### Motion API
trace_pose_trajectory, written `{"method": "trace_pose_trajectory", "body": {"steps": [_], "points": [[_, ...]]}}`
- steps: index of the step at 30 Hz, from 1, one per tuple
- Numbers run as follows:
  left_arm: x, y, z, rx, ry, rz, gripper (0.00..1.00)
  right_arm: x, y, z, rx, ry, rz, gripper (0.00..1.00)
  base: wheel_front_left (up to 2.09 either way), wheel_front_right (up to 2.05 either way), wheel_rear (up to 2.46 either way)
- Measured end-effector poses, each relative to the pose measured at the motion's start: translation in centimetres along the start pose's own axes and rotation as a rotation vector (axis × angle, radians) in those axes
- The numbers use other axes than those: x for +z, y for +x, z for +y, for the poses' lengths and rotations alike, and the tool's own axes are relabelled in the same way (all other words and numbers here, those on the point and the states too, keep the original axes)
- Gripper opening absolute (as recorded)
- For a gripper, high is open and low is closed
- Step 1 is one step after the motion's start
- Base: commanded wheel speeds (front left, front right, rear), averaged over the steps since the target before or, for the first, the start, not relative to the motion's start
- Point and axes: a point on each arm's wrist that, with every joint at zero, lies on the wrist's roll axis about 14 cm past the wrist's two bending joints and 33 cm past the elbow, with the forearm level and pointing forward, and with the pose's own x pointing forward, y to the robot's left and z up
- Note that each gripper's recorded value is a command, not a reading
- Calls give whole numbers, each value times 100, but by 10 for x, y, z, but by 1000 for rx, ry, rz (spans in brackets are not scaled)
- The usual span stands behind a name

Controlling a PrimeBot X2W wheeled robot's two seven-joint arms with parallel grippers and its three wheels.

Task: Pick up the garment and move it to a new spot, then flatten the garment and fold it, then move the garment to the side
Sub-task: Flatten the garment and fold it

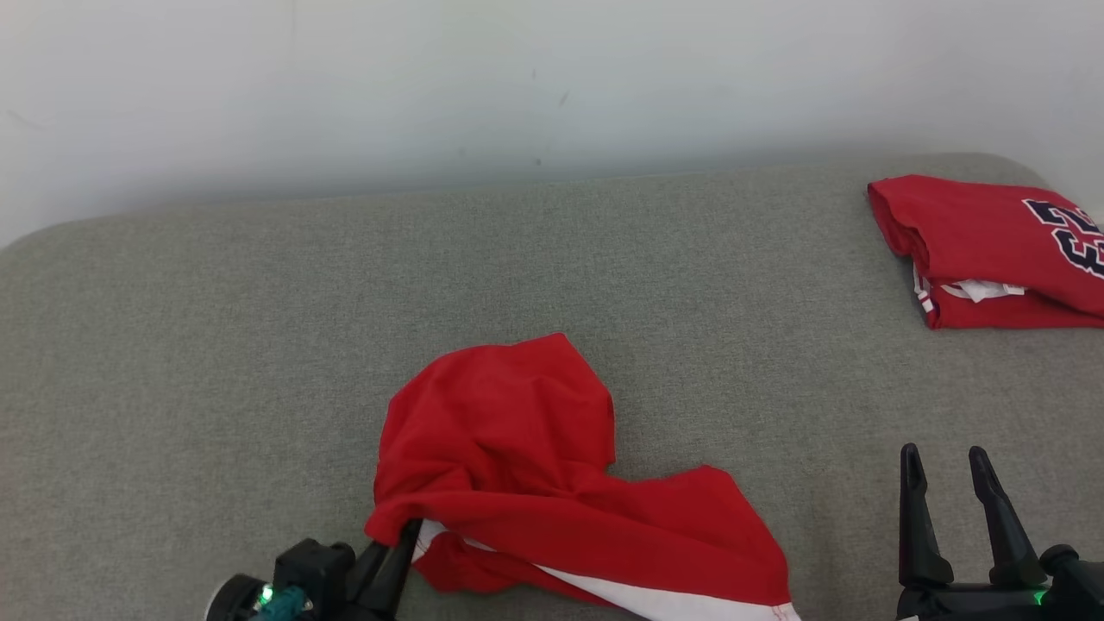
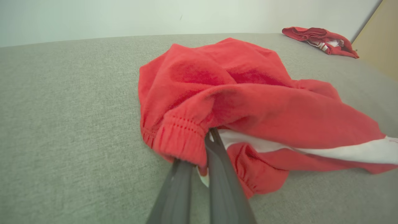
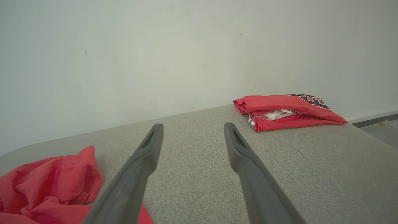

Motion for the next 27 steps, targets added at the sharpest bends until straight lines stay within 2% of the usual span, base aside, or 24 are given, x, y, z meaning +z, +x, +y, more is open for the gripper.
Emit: {"method": "trace_pose_trajectory", "body": {"steps": [5, 10, 11, 12, 20, 27], "points": [[13, 10, 18, 8, 46, -9, 0, -5, 1, -2, -8, 3, 12, 100, 0, 0, 0], [-2, 8, 14, -2, 22, 37, 0, -8, -2, -7, -21, 4, 16, 100, 0, 0, 0], [-4, 6, 13, -1, 18, 42, 43, -8, -2, -7, -22, 4, 16, 100, 0, 0, 0], [-6, 4, 13, 1, 14, 44, 100, -8, -2, -7, -23, 5, 14, 100, 0, 0, 0], [-6, -25, 13, 76, -57, -5, 100, -7, -4, -4, -9, 10, 8, 100, 0, 0, 0], [5, -49, 16, 148, -78, -76, 100, -6, -2, 6, 24, 15, 1, 100, 0, 0, 0]]}}
